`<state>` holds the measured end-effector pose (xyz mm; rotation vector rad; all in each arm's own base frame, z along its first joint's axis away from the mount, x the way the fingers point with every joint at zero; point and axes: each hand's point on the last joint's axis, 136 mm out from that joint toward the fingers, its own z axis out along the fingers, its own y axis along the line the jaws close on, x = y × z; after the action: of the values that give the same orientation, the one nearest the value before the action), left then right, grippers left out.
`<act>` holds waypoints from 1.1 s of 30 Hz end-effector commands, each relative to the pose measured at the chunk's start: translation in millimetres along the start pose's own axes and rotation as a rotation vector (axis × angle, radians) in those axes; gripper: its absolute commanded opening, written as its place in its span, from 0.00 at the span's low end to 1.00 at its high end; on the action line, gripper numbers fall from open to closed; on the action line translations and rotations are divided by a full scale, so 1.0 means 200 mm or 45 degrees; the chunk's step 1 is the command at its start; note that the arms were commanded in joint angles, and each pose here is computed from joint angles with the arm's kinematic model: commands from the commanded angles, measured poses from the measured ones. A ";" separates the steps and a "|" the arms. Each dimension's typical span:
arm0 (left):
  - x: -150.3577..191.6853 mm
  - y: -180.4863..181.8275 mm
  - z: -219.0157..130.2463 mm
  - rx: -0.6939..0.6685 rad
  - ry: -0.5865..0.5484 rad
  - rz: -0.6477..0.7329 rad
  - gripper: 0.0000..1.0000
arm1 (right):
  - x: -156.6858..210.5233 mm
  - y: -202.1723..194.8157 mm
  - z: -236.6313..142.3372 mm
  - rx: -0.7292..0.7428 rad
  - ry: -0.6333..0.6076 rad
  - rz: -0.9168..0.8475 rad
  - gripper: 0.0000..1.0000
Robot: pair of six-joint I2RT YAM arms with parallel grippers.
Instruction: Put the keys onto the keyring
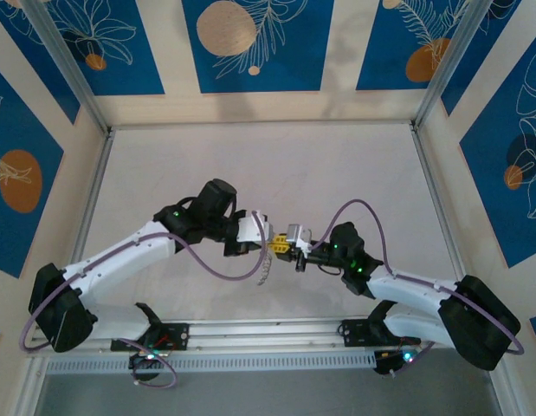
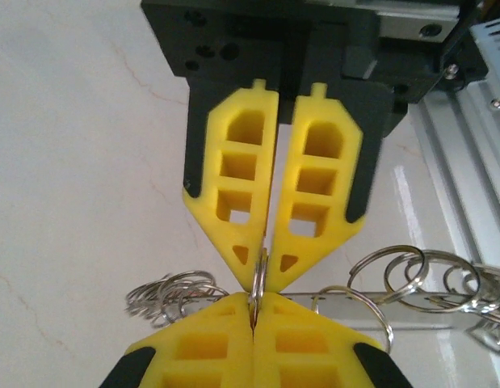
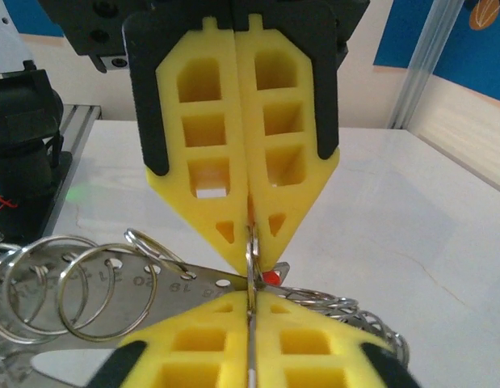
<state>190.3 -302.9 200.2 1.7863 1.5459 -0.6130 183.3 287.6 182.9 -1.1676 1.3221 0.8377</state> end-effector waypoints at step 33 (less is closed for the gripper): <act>0.02 -0.06 -0.07 0.020 0.142 0.025 0.18 | -0.17 -0.02 0.02 0.024 -0.179 0.007 0.00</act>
<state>183.9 -291.1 199.0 1.9166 1.6030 -0.4649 182.5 298.5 189.6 -1.1511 1.3119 0.8586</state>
